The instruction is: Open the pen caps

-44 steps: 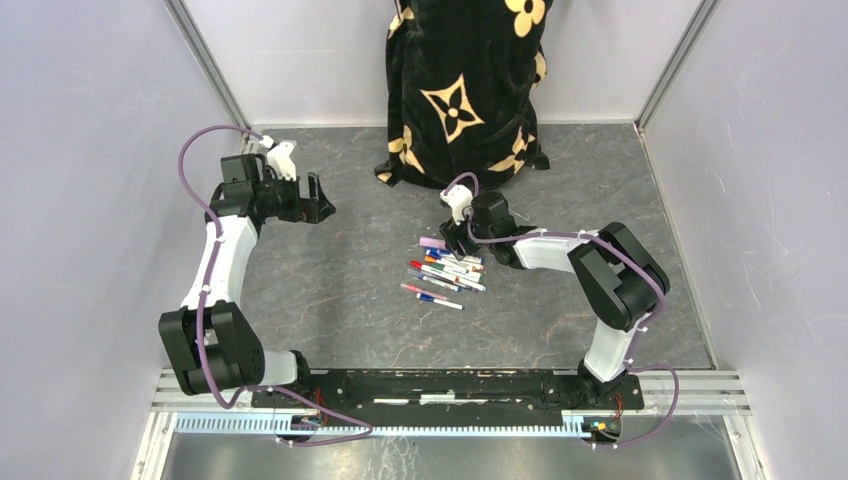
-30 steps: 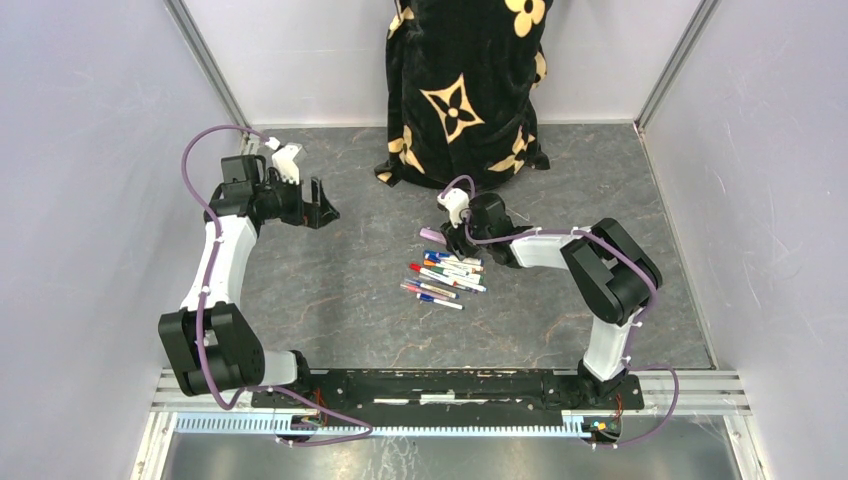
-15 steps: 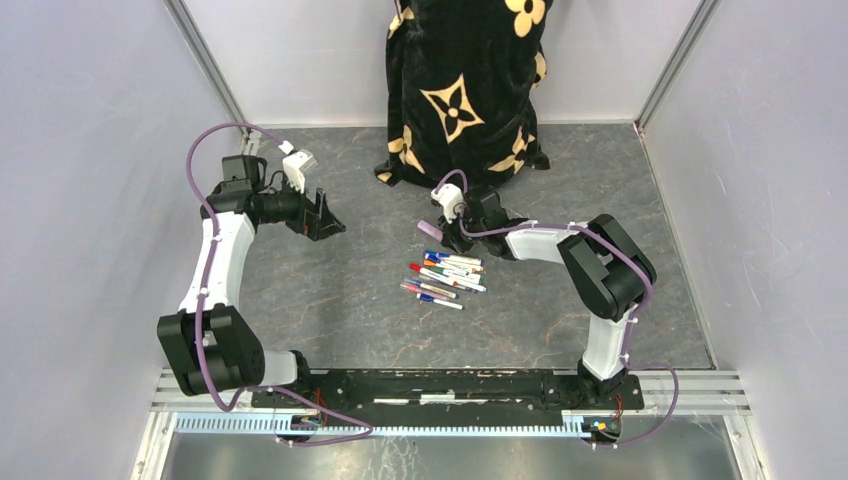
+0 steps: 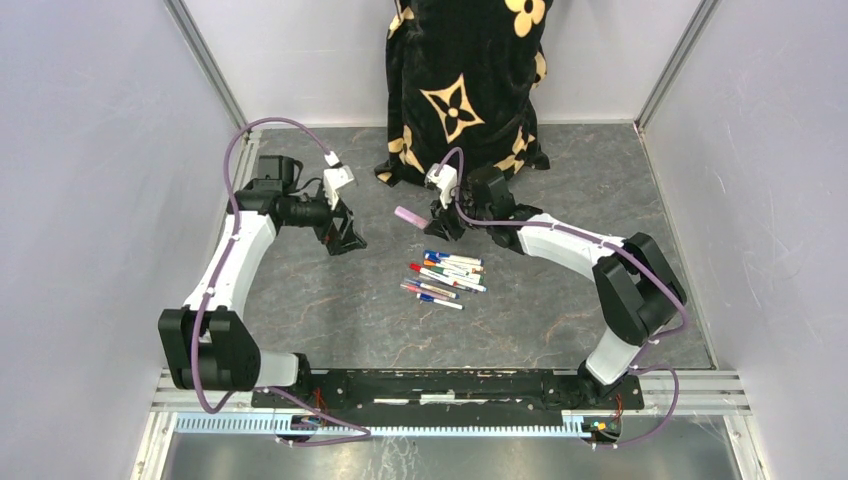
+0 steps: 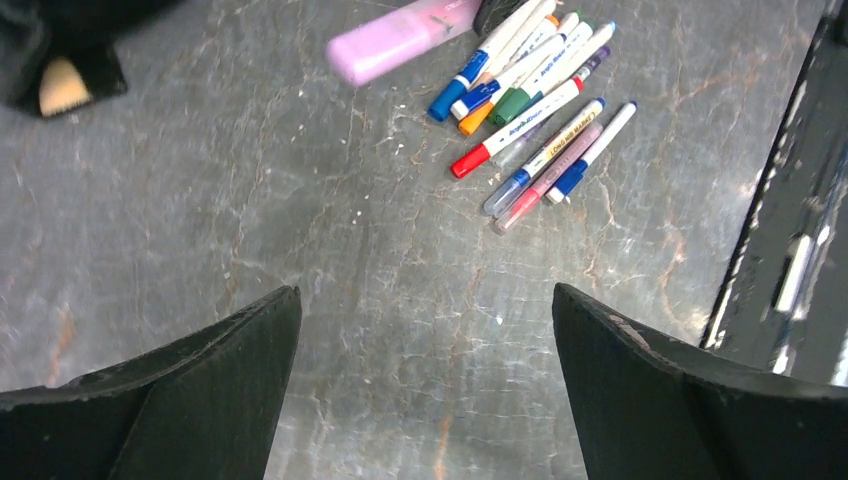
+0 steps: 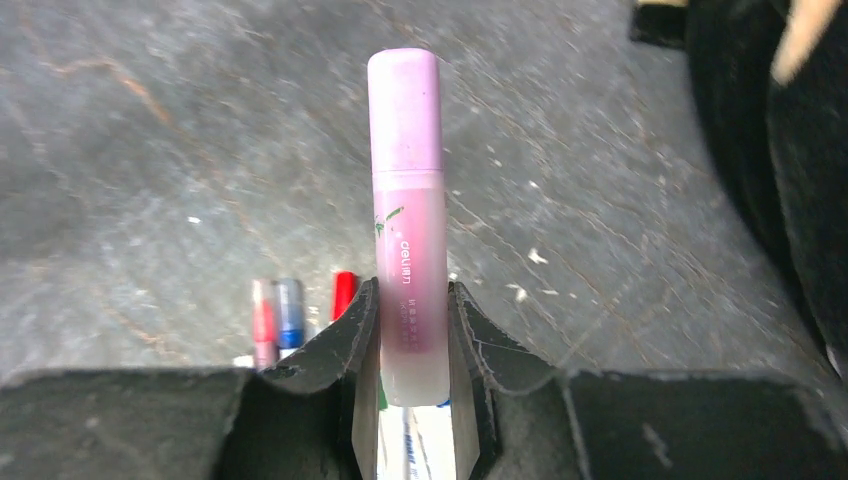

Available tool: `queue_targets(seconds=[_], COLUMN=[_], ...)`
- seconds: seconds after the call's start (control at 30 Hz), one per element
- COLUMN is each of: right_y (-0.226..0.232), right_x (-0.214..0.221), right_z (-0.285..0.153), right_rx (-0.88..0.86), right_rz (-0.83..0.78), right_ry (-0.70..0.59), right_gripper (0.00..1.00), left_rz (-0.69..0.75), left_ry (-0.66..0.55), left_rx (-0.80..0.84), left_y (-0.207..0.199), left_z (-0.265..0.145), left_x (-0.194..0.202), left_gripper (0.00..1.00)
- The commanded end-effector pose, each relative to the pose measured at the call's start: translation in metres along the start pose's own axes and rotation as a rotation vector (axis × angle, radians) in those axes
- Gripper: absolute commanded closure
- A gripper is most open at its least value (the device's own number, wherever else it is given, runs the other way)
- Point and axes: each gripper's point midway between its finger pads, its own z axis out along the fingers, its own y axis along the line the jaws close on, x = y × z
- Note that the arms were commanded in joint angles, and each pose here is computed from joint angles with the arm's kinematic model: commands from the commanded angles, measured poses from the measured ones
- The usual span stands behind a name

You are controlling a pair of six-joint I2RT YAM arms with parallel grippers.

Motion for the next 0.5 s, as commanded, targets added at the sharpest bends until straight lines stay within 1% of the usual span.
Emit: queue_targets(seconds=[0.0, 0.07, 0.13, 0.23, 0.27, 0.33, 0.47], right_y=[0.044, 0.058, 0.074, 0.091, 0.096, 0.106, 0.126], right_x=[-0.038, -0.041, -0.039, -0.042, -0.044, -0.049, -0.062], right_z=[-0.011, -0.011, -0.007, 0.000, 0.002, 0.006, 0.005], right_rx=[-0.204, -0.258, -0.321, -0.390, -0.407, -0.438, -0.526], right_rz=[0.025, 0.053, 0.082, 0.114, 0.125, 0.169, 0.209], right_ry=[-0.053, -0.040, 0.005, 0.054, 0.062, 0.071, 0.052], right_gripper=[1.00, 1.00, 1.00, 1.00, 1.00, 1.00, 1.00], left_rz=[0.330, 0.462, 0.566, 0.774, 0.825, 0.913, 1.090], left_ry=[-0.021, 0.006, 0.032, 0.123, 0.135, 0.127, 0.114], left_rx=[0.035, 0.020, -0.006, -0.017, -0.025, -0.032, -0.002], left_y=[-0.011, -0.010, -0.005, -0.004, -0.003, -0.007, -0.023], left_z=[0.002, 0.002, 0.000, -0.010, -0.012, -0.015, -0.012], left_x=[-0.011, -0.009, -0.007, 0.002, 0.000, -0.007, -0.008], left_gripper=[0.00, 0.00, 0.00, 0.00, 0.00, 0.00, 0.02])
